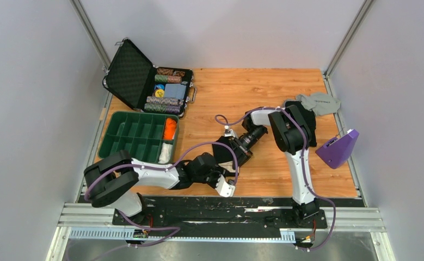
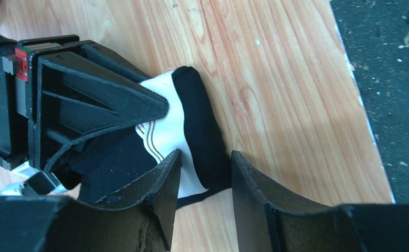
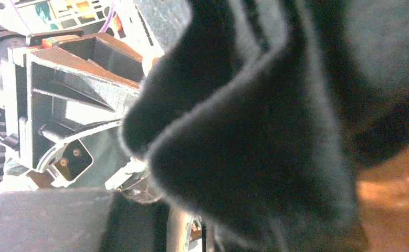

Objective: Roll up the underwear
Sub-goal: Roll the underwear to the center of the board.

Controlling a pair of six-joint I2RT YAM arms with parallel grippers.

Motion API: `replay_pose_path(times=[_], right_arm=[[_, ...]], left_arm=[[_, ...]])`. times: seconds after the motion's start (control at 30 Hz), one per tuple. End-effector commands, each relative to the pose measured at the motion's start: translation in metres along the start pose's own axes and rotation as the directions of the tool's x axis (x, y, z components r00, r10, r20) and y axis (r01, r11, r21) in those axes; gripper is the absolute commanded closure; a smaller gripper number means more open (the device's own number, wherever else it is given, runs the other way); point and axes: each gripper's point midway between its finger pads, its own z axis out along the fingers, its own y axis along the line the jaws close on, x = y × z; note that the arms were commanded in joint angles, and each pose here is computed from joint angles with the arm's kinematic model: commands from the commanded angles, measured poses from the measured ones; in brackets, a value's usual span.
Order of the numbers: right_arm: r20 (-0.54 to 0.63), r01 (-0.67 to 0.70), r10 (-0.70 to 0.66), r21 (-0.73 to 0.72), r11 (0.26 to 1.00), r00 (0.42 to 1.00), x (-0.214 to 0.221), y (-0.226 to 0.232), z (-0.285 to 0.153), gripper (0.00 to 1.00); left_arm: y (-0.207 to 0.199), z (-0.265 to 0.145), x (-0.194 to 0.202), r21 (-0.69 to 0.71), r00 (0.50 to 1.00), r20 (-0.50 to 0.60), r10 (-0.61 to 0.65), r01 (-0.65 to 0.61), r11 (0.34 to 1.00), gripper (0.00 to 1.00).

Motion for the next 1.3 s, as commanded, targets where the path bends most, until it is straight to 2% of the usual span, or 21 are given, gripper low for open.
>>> replay_pose_path(times=[0.0,0.23,0.33,0.4,0.47,0.53,0.6,0.63,0.7,0.77,0.8,0.83,0.87,0.9,0.93,0.97,1.0,1.07,1.13,1.2,1.27], right_arm=[[-0.084,-0.149,0.163,0.148,0.978,0.983,0.019,-0.061,0.02,1.0],[-0.09,-0.152,0.167,0.148,0.977,0.982,0.023,-0.062,0.02,1.0],[-0.085,-0.147,0.162,0.154,0.977,0.983,0.02,-0.062,0.019,1.0],[-0.073,-0.139,0.152,0.16,0.977,0.986,0.015,-0.061,0.017,0.96],[-0.043,-0.125,0.134,0.17,0.977,0.99,0.007,-0.058,0.011,0.82],[0.01,-0.098,0.098,0.19,0.977,0.995,-0.005,-0.047,-0.002,0.52],[0.106,-0.037,0.017,0.192,0.981,0.994,-0.021,-0.023,-0.03,0.28],[0.162,0.002,-0.035,0.199,0.98,0.986,-0.028,-0.01,-0.048,0.06],[0.283,0.088,-0.155,0.234,0.968,0.947,-0.037,0.017,-0.091,0.0],[0.423,0.143,-0.263,0.294,0.945,0.867,-0.04,0.038,-0.14,0.0],[0.494,0.153,-0.325,0.357,0.922,0.806,-0.039,0.043,-0.167,0.0],[0.56,0.179,-0.462,0.486,0.855,0.688,-0.045,0.053,-0.204,0.0],[0.571,0.157,-0.591,0.63,0.76,0.569,-0.041,0.063,-0.232,0.0],[0.533,0.112,-0.713,0.76,0.64,0.456,-0.032,0.064,-0.254,0.0],[0.42,0.113,-0.852,0.874,0.473,0.313,-0.024,0.085,-0.27,0.0],[0.289,0.158,-0.938,0.934,0.32,0.19,-0.016,0.098,-0.263,0.0],[0.174,0.206,-0.98,0.96,0.19,0.092,-0.004,0.107,-0.245,0.0],[0.031,0.364,-0.999,0.931,0.02,-0.022,0.022,0.107,-0.179,0.0],[-0.071,0.531,-0.994,0.841,-0.107,-0.087,0.043,0.1,-0.117,0.07],[-0.133,0.619,-0.984,0.765,-0.18,-0.122,0.057,0.09,-0.077,0.18],[-0.174,0.634,-0.973,0.739,-0.23,-0.15,0.057,0.085,-0.059,0.25]], left_arm=[[0.011,0.009,0.004,-0.008,0.996,-0.037,0.086,-0.086,0.996,0.55],[-0.006,0.009,0.02,0.107,0.985,-0.101,0.142,-0.131,0.986,0.78],[-0.017,0.005,0.026,0.188,0.983,-0.147,0.114,-0.085,0.979,0.88],[-0.021,0.002,0.029,0.216,0.98,-0.173,0.1,-0.061,0.975,0.95],[-0.019,0.001,0.033,0.216,0.978,-0.191,0.08,-0.037,0.976,1.0],[-0.015,0.0,0.035,0.211,0.979,-0.203,0.032,0.012,0.977,1.0],[-0.014,0.0,0.033,0.242,0.981,-0.19,-0.035,0.081,0.967,1.0],[-0.012,-0.001,0.035,0.248,0.979,-0.193,-0.064,0.112,0.962,1.0],[-0.009,-0.002,0.032,0.27,0.98,-0.164,-0.111,0.153,0.951,1.0],[-0.002,-0.002,0.025,0.294,0.978,-0.132,-0.164,0.197,0.935,1.0],[-0.008,-0.004,0.02,0.339,0.972,-0.107,-0.207,0.231,0.912,1.0],[0.0,-0.003,0.02,0.341,0.963,-0.098,-0.251,0.269,0.901,1.0],[-0.004,-0.006,0.019,0.378,0.949,-0.091,-0.3,0.312,0.872,1.0],[0.0,-0.003,0.017,0.392,0.94,-0.092,-0.329,0.337,0.856,1.0],[-0.005,-0.007,0.015,0.434,0.925,-0.083,-0.371,0.369,0.822,1.0],[-0.007,-0.006,0.015,0.457,0.914,-0.088,-0.397,0.391,0.799,1.0],[-0.005,-0.007,0.014,0.474,0.899,-0.067,-0.433,0.41,0.779,1.0],[-0.003,-0.007,0.013,0.499,0.874,-0.063,-0.481,0.445,0.744,1.0],[0.0,-0.006,0.014,0.508,0.848,-0.056,-0.526,0.478,0.717,1.0],[0.006,-0.006,0.015,0.504,0.823,-0.048,-0.567,0.51,0.697,1.0],[0.011,-0.006,0.017,0.501,0.794,-0.045,-0.607,0.543,0.674,1.0]])
